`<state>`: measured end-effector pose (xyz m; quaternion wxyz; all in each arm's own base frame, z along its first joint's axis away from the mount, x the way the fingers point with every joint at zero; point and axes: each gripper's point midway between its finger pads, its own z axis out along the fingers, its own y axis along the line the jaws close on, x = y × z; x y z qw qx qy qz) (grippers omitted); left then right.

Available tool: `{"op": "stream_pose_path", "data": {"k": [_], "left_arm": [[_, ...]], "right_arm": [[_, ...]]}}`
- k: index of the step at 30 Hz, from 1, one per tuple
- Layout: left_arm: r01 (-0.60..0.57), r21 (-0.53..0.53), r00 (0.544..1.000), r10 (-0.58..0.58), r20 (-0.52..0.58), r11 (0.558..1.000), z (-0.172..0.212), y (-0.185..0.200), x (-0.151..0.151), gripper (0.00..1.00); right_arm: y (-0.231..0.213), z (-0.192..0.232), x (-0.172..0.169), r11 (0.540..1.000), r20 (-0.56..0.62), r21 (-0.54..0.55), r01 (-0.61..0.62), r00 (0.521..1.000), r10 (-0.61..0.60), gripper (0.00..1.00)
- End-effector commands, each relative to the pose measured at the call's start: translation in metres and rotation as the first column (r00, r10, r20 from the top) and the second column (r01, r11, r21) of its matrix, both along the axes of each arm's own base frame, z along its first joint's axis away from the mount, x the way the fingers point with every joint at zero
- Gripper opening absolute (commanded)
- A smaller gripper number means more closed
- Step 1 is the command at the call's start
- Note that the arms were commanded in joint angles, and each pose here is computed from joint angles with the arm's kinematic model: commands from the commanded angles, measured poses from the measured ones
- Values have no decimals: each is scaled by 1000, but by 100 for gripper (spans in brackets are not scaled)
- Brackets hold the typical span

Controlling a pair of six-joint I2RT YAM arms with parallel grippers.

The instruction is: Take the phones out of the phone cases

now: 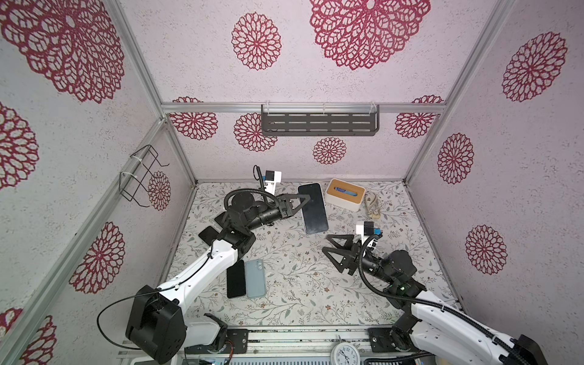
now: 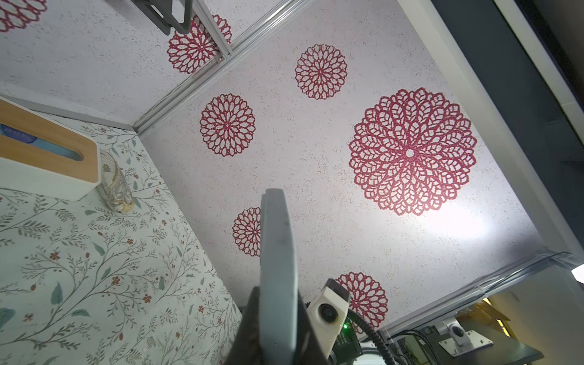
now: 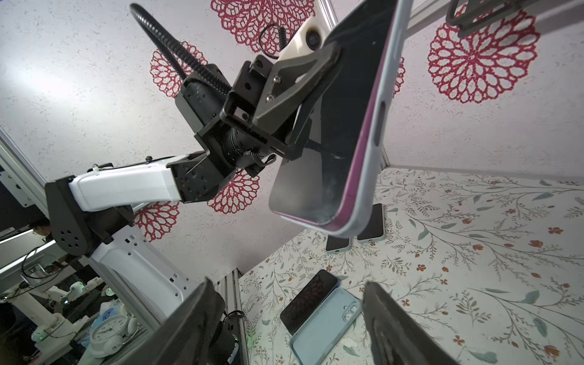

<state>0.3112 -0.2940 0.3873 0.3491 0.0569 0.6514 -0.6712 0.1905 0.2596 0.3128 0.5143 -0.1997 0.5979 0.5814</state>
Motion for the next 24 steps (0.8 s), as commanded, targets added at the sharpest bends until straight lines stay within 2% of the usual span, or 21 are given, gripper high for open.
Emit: {"op": "stream_pose_path", "data": {"k": [1,24], "left_arm": [[19,-123,997,-10,74,992,38,2,-12,0],[71,-117,995,-61,85,991,36,-9,-21,0]], "right_arm": [[-1,30,-3,994,17,106,-28,1000,26,76],[-11,44,20,973,-23,228,-24,999,30,76]]}}
